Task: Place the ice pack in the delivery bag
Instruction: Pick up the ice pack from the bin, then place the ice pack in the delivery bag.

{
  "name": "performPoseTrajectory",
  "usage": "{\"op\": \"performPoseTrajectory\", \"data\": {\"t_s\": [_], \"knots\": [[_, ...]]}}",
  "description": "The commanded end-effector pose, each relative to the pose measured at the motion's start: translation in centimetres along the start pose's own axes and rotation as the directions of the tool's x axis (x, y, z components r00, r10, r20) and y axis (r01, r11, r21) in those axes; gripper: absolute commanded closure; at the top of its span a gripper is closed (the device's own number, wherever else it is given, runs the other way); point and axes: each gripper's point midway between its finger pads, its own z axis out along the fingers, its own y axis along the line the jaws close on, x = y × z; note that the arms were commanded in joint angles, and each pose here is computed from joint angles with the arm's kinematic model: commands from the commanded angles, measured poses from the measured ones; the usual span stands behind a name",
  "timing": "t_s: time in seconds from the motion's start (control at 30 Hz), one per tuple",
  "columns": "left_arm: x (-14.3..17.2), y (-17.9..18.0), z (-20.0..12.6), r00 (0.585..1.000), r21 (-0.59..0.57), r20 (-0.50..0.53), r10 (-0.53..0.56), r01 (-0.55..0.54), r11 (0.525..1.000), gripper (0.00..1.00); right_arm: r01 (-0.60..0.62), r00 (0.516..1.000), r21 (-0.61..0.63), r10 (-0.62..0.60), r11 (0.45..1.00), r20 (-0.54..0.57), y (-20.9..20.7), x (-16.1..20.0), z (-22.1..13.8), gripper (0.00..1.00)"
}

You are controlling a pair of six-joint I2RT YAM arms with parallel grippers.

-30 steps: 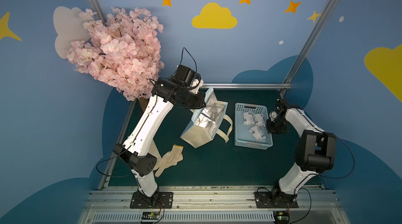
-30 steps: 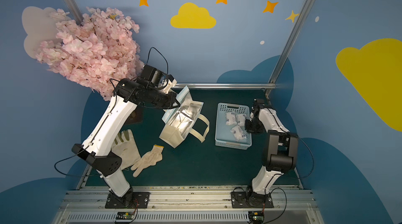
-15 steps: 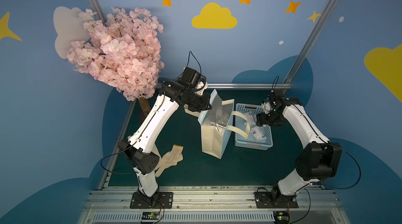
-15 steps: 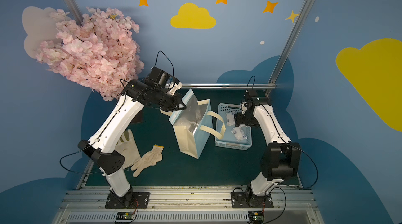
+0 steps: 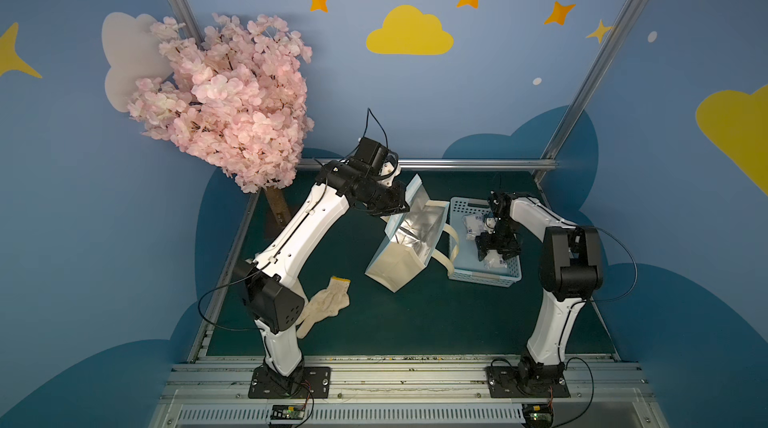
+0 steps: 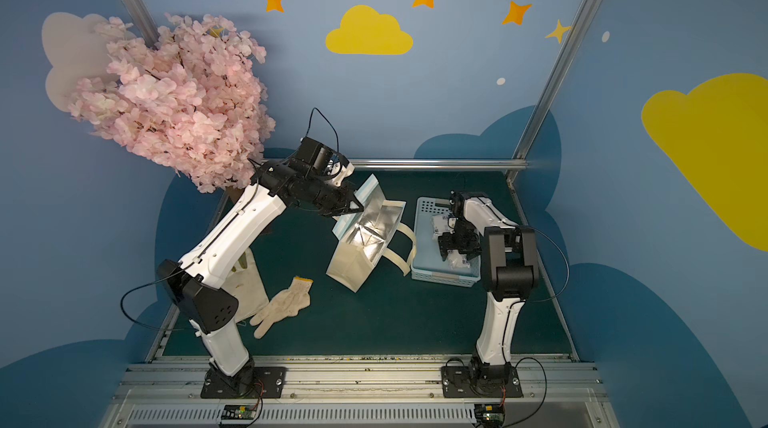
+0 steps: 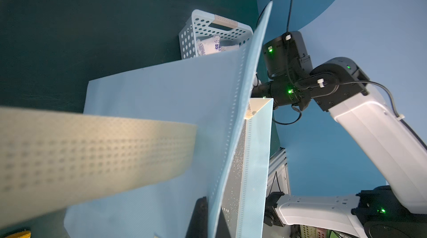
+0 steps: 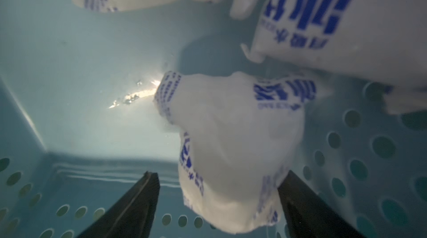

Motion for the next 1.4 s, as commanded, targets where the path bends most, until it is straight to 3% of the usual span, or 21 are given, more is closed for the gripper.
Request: {"op": "performPoseTrajectory", "data": {"t_s": [0.0,0.2,0.33,0.47,0.63,0.83,0.9,1.07,1.17,1.27,1.37], "knots": [[-0.3,-0.7,-0.3,1.0,0.033,0.013,0.007,-0.008,0.999,0.97,0.001,1.0,0.008,-0.001,1.0,0.008,0.1,-0.7,0.4,0.29],[-0.3,-0.7,-0.4,1.0,0.045,0.008,0.006,-0.006,0.999,0.97,-0.015,0.997,0.006,0.015,1.0,0.082,0.3,-1.1,-1.2,0.63],[-0.2,-0.5,-0.3,1.0,0.068,-0.001,-0.013,0.013,0.998,0.97,-0.015,0.978,-0.013,0.017,1.0,0.206,0.7,-1.1,-5.5,0.7],[-0.4,-0.4,-0.1,0.999,0.097,0.006,-0.035,0.034,0.995,0.97,0.02,0.923,-0.092,0.016,0.996,0.383,2.5,-0.6,-12.1,0.71],[-0.3,0.3,0.2,0.999,0.094,-0.001,-0.048,0.048,0.994,0.97,0.156,0.784,-0.207,0.007,0.966,0.621,6.5,1.0,-21.7,0.73],[-0.4,1.1,0.7,0.998,0.092,-0.006,-0.059,0.06,0.994,0.97,0.465,0.48,-0.224,-0.031,0.856,0.877,13.4,3.7,-31.2,0.74],[-0.6,1.2,0.6,0.998,0.087,-0.001,-0.058,0.058,0.995,0.97,0.538,0.438,-0.229,-0.037,0.811,0.898,15.6,4.5,-32.7,0.74],[-0.9,1.4,0.4,0.998,0.09,0.008,-0.06,0.059,0.994,0.97,0.665,0.403,-0.186,-0.137,0.723,0.905,21.6,5.3,-32.6,0.74],[-1.0,1.5,0.5,0.998,0.087,0.008,-0.063,0.062,0.994,0.97,0.691,0.411,-0.161,-0.2,0.704,0.889,24.2,5.0,-31.1,0.66],[-1.0,1.7,0.5,0.998,0.082,0.01,-0.061,0.06,0.995,0.97,0.702,0.438,-0.155,-0.249,0.696,0.864,25.8,4.7,-29.6,0.4],[-1.0,1.8,0.4,0.998,0.072,0.015,-0.059,0.058,0.996,0.97,0.662,0.462,-0.13,-0.265,0.738,0.846,24.7,4.0,-29.5,0.18]]}}
